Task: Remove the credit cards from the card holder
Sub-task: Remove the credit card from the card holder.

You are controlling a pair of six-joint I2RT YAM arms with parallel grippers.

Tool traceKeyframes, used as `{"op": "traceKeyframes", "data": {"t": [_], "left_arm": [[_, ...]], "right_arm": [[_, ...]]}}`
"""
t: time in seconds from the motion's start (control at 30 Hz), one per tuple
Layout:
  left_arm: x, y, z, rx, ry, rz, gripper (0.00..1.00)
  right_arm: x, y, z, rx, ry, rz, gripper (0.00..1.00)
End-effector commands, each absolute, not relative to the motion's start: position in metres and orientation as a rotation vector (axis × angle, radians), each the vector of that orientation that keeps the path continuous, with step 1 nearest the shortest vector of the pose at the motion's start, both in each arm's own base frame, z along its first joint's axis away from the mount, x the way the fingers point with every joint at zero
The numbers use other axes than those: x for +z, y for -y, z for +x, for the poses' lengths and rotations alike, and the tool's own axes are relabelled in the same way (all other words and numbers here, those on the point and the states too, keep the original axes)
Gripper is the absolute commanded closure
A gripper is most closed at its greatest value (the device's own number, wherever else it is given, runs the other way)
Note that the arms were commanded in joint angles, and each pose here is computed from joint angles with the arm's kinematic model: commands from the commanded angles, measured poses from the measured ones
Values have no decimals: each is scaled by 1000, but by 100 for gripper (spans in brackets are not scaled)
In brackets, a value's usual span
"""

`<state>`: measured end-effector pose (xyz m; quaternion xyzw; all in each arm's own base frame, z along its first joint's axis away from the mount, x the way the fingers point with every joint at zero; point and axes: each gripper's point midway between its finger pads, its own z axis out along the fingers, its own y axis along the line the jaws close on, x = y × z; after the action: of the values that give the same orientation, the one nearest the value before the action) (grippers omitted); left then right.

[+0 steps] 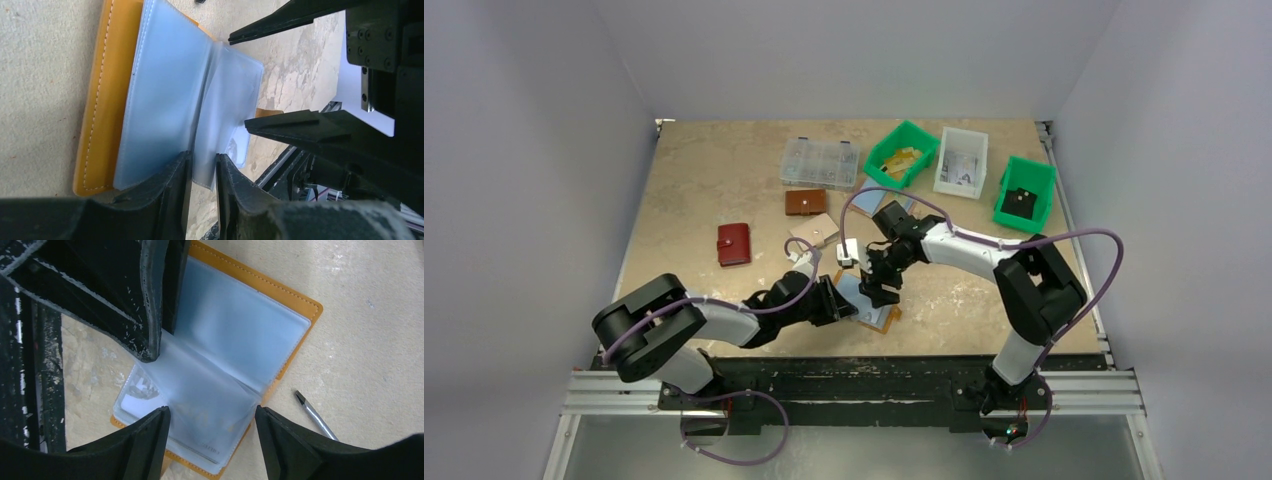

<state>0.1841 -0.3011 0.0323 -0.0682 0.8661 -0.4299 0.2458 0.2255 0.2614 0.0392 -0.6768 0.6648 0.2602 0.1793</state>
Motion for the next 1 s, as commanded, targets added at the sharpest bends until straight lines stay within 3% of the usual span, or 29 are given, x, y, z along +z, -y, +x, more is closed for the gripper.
{"op": "traceKeyframes", "data": {"t": [0.0, 0.23, 0.47, 0.8, 0.97], "left_arm": [[43, 308, 186, -1262, -2318, -200, 74], [47, 305, 186, -1284, -2301, -211, 73], [48, 301, 188, -1236, -2299, -183, 65], [67, 262, 202, -981, -2225, -156, 49], [81, 256, 198, -999, -2164, -98, 49]], "right_arm": [[44, -267, 233, 617, -1802, -1940, 28], [40, -267, 246, 471, -1808, -1922, 31], [49, -270, 263, 395, -1836, -1819, 40], [54, -284, 265, 477, -1886, -1723, 51], [54, -298, 259, 596, -1938, -1665, 57]]}}
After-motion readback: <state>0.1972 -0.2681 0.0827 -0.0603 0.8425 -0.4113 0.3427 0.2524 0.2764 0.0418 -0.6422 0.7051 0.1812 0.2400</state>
